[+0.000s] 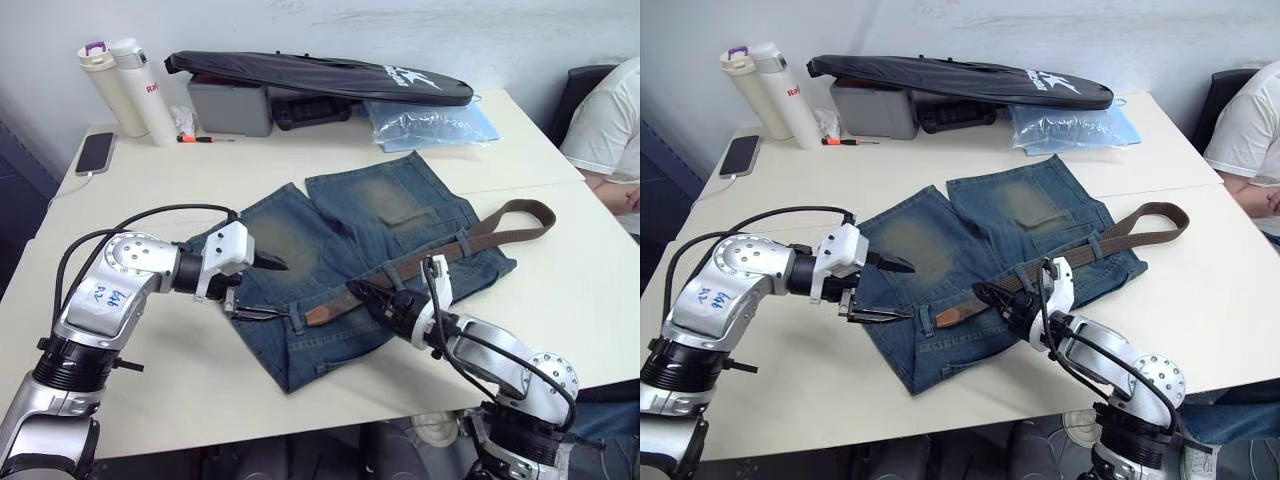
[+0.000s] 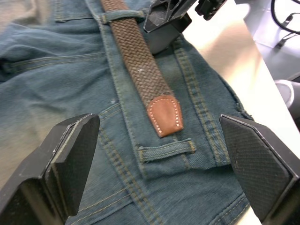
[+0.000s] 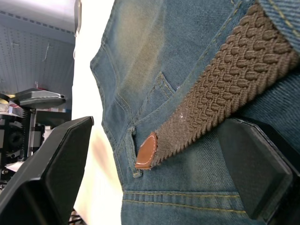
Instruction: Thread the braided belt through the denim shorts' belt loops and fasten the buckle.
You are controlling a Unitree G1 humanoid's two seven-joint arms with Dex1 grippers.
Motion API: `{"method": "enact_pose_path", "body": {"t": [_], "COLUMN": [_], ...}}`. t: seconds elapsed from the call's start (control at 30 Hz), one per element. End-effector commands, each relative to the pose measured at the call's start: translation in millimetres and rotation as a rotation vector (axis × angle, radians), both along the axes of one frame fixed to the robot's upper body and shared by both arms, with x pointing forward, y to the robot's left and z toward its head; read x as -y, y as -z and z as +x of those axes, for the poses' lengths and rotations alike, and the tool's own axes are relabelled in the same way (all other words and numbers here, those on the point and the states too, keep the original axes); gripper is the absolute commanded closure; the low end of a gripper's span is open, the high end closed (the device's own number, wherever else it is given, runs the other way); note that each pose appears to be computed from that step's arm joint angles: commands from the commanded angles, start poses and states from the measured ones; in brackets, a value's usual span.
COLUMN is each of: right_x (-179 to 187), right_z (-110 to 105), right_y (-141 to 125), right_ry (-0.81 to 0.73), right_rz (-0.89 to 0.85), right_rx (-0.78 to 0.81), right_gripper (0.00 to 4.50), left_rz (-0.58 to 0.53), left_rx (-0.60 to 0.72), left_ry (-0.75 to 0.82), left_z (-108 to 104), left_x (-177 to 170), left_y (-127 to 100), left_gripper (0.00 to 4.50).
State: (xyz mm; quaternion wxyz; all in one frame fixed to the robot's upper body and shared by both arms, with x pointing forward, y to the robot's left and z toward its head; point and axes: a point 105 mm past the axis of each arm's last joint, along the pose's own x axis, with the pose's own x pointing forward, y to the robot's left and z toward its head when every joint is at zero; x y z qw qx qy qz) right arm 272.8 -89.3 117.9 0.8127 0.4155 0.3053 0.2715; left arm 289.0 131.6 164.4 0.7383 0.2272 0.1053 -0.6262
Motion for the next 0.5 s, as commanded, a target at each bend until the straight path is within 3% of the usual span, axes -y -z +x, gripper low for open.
{"method": "enact_pose_path", "body": {"t": [0.03, 0.1, 0.27, 0.37, 0.5], "right_x": [-5, -6, -14, -20, -24], "right_z": [-2, -4, -3, 2, 7], "right_y": [-3, -1, -4, -15, -24], "right_ry": [-0.033, -0.046, -0.088, -0.097, -0.101], "right_rz": [0.018, 0.008, -0.005, 0.018, 0.044], "right_rx": [-0.018, -0.028, -0.007, 0.026, 0.058], "right_gripper": [0.4, 0.8, 2.86, 4.41, 4.41], "left_rz": [-0.002, -0.004, 0.013, 0.02, 0.024], "left_rx": [0.051, 0.047, 0.045, 0.046, 0.046], "left_ry": [-0.004, -0.008, -0.028, -0.035, -0.041], "left_z": [-3, -4, -5, -5, -5], "left_x": [-3, -4, -11, -13, -15], "left_y": [-9, -8, -7, -7, -7], "left_gripper": [0.0, 0.0, 0.0, 0.0, 0.0]}}
